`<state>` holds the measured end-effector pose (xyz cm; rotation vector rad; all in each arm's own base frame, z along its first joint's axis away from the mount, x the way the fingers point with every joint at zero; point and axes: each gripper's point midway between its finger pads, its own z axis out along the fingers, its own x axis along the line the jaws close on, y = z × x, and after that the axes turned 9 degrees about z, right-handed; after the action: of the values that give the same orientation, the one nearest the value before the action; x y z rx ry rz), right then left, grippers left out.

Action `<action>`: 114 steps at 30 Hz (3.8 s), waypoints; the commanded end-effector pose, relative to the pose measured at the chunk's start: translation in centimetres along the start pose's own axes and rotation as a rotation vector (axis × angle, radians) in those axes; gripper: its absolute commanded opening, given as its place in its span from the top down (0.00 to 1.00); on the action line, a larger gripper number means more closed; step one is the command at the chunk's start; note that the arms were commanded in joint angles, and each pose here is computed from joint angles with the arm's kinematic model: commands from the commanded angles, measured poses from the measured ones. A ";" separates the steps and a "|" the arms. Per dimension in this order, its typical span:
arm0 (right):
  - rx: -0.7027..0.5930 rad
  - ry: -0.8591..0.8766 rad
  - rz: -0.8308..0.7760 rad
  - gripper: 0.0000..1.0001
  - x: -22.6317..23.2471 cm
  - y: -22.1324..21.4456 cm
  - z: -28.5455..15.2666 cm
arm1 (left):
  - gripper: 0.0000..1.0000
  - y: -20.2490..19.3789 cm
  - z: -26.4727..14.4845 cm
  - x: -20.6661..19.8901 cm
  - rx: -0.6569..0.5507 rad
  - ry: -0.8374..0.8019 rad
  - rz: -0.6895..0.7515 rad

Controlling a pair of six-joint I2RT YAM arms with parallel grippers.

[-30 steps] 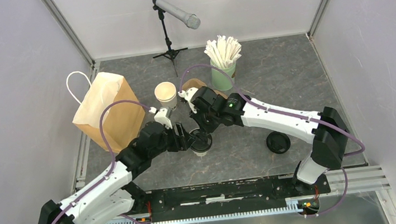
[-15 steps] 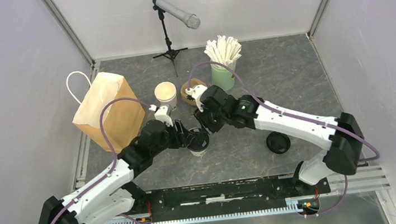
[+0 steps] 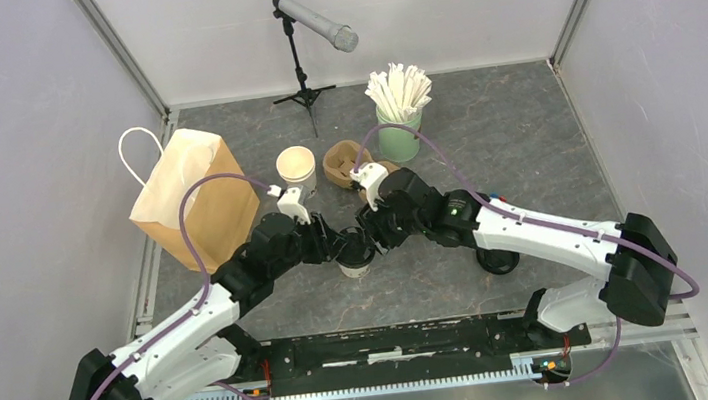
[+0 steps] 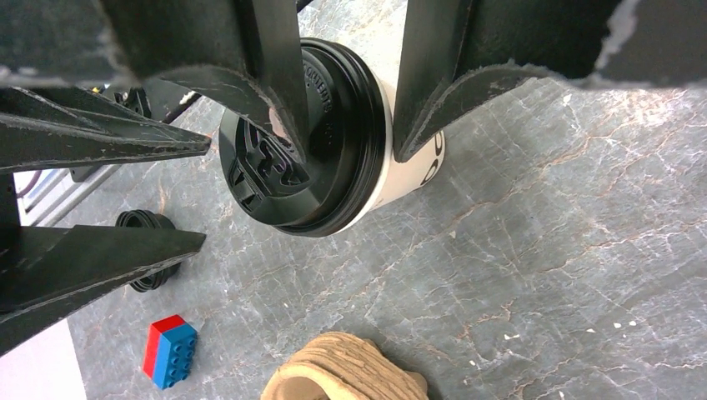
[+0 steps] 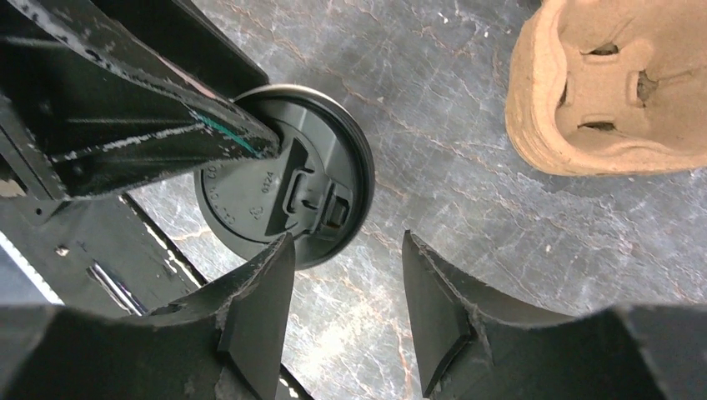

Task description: Pack the takeout coffee

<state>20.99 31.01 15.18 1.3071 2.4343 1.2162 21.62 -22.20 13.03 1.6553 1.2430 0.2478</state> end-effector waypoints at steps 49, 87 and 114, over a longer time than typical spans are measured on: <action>-0.050 -0.016 -0.017 0.67 -0.3 1.1 3.0 | 0.48 -2.8 0.8 0.9 0.096 0.027 -0.039; -0.115 0.050 -0.084 0.46 -2.2 -0.4 -0.2 | 0.50 -4.1 -1.8 -3.6 0.122 -0.213 -0.296; -0.202 0.334 0.013 0.90 3.5 2.1 -2.1 | 0.42 -0.4 -1.1 -3.9 0.003 -0.211 -0.175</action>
<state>19.47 31.55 18.36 1.1797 2.4198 1.6540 17.72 -24.17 12.70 1.5611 1.3031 -0.0925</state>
